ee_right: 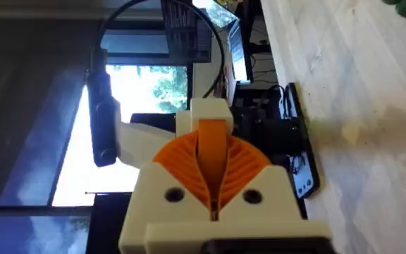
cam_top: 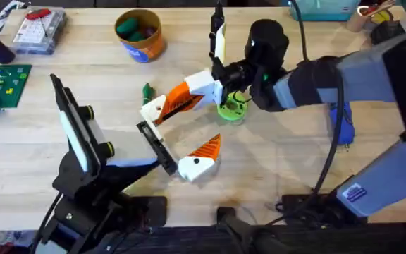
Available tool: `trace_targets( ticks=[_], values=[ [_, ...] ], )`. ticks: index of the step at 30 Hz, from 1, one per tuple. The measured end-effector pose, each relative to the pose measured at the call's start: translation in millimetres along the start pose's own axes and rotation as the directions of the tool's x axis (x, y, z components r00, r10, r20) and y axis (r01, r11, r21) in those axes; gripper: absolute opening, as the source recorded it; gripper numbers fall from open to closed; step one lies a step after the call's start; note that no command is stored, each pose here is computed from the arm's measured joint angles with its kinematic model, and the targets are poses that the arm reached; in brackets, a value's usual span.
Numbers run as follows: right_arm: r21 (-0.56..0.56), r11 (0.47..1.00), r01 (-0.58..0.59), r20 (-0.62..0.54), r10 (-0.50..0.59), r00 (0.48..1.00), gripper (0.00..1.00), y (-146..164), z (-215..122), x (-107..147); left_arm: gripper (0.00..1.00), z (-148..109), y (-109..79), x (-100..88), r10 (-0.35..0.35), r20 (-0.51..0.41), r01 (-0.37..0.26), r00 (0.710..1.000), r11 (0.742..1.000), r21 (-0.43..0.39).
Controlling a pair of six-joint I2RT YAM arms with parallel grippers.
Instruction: Pick up the gripper from the table and insert it into the empty holder that is missing its gripper. Then pick up a screw, insert it into the mounting hole, and use the screwdriver to tighten it. Finally, clean up the table by picking up the vegetable and placing it into the bucket.
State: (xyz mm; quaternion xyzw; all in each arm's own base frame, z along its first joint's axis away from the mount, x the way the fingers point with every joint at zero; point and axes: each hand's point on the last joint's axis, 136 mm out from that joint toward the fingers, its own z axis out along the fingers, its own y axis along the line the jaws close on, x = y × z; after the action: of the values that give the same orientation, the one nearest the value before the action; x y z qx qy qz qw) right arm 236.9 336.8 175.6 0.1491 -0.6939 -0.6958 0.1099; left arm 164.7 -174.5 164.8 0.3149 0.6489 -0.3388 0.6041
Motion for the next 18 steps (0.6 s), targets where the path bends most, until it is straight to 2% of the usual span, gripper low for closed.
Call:
trace_targets(
  ticks=[18],
  values=[
    [0.001, 1.0, -0.003, 0.007, 0.003, 1.0, 0.014, -0.2, 0.1, -1.0, 0.99, 0.0, 0.4, 0.0, 0.0, 0.0, 0.0, 1.0, 1.0, -0.002]
  ],
)
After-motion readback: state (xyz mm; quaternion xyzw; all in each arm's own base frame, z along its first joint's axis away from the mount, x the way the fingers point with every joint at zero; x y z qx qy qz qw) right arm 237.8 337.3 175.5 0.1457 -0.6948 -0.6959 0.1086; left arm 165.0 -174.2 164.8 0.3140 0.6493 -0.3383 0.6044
